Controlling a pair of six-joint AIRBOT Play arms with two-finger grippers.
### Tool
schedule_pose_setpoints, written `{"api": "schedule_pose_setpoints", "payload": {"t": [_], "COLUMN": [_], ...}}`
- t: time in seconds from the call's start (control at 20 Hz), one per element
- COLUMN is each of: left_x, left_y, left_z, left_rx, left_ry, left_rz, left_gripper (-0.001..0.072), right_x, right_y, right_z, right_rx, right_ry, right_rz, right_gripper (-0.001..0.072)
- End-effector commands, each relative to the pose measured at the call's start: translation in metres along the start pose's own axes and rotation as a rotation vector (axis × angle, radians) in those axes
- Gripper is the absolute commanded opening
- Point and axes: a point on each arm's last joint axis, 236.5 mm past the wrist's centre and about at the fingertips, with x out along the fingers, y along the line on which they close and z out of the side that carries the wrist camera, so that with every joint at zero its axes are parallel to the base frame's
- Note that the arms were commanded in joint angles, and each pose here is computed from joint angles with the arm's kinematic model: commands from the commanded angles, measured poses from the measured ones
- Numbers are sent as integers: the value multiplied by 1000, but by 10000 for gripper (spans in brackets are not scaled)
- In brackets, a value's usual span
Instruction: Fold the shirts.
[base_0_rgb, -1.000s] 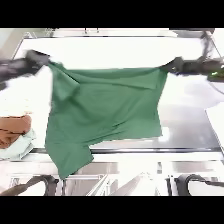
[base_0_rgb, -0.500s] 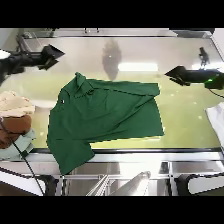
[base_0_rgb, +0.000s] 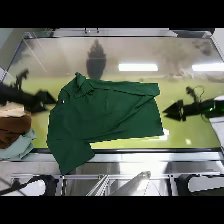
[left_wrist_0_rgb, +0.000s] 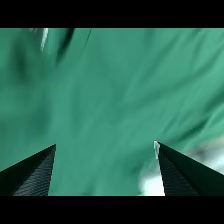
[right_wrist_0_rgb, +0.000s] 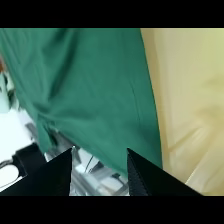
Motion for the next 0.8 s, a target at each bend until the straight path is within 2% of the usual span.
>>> {"api": "schedule_pose_setpoints", "payload": {"t": [0.0,0.2,0.35,0.55,0.75], "left_x": [26,14,-8,22,44], "left_y": [42,80,102,96,105], "left_z": [-90,-120,-90,-80,-74], "left_rx": [-92,-212,-275,-297,-296], "left_ry": [109,37,-173,-108,-15], "left_rz": [99,160,169,-4,-48], "left_gripper": [709,709,690,692,691], "right_x": [19,19,19,19,19], "right_y": [-20,-21,-19,-15,-15], "right_z": [-38,-37,-35,-31,-31], "right_rx": [60,59,59,42,42], "right_ry": [61,54,46,28,28], "right_rz": [12,11,19,37,37], "right_gripper": [361,362,362,362,362]}}
